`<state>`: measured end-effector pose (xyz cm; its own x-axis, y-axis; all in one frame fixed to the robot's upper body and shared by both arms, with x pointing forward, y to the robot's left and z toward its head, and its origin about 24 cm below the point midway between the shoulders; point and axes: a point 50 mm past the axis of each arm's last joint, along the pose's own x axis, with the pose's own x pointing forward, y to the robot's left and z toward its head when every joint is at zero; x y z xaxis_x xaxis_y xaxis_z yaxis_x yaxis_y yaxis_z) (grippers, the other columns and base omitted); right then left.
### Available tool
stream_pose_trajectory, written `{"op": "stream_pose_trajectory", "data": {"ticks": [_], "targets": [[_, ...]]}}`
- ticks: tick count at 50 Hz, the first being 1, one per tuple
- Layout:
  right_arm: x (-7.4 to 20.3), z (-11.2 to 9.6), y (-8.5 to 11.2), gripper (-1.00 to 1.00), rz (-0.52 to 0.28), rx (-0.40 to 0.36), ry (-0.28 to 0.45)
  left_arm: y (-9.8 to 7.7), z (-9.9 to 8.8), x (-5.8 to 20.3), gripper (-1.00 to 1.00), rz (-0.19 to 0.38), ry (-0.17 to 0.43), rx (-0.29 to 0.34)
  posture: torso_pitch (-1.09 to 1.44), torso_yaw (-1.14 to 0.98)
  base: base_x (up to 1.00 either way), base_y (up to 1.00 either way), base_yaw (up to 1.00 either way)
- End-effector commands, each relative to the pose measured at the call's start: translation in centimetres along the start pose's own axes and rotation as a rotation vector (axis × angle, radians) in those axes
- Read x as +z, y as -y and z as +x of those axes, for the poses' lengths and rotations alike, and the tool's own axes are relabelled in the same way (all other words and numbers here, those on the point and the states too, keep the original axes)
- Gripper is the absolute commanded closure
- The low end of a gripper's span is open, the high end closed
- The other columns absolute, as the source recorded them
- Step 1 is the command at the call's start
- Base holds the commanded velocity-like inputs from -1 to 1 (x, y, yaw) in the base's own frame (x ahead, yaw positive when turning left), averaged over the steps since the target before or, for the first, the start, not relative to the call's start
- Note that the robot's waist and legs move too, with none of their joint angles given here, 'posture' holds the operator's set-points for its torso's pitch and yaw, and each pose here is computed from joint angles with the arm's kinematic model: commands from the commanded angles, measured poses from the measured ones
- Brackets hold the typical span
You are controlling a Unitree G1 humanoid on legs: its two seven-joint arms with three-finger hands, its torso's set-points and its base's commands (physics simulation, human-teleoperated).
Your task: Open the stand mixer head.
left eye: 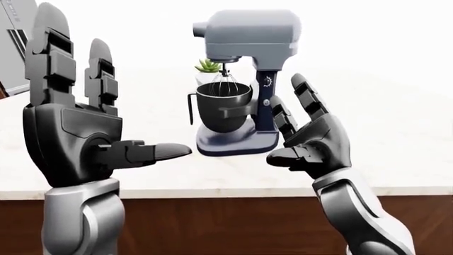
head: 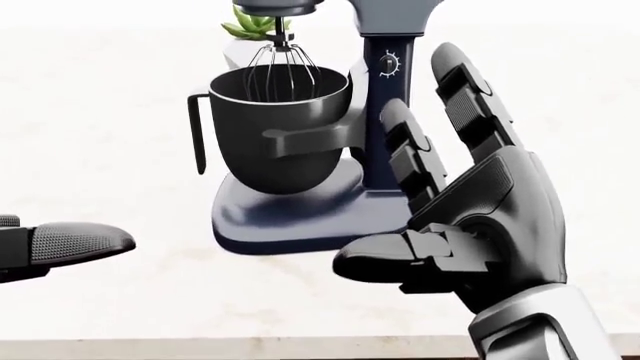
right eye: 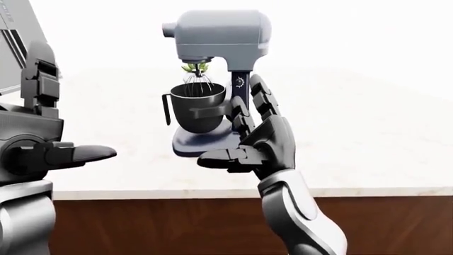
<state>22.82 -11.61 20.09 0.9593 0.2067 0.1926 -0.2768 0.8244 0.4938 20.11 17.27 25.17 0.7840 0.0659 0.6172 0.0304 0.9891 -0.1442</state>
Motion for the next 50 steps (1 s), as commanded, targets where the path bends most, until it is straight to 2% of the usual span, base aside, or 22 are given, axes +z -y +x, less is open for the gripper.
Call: {"op": "stream_pose_trajectory", "data": {"ticks": [1, 32, 50], "targets": [[0.9, 0.0, -0.4, -1.0, -0.001, 0.03, 0.057, 0.2, 0.2, 0.7, -0.99, -0.002, 0.047, -0.012, -0.41, 0.0, 0.0, 0.0, 0.0], [-0.2, 0.3, 0.0, -1.0, -0.005, 0.026, 0.03, 0.1, 0.3, 0.5, -1.0, 0.001, 0.046, -0.008, -0.41, 0.0, 0.0, 0.0, 0.0], [-0.3, 1.4, 0.5, -1.0, -0.011, 0.014, 0.037, 0.0, 0.4, 0.5, -1.0, 0.003, 0.047, -0.005, -0.41, 0.0, 0.0, 0.0, 0.0]]}}
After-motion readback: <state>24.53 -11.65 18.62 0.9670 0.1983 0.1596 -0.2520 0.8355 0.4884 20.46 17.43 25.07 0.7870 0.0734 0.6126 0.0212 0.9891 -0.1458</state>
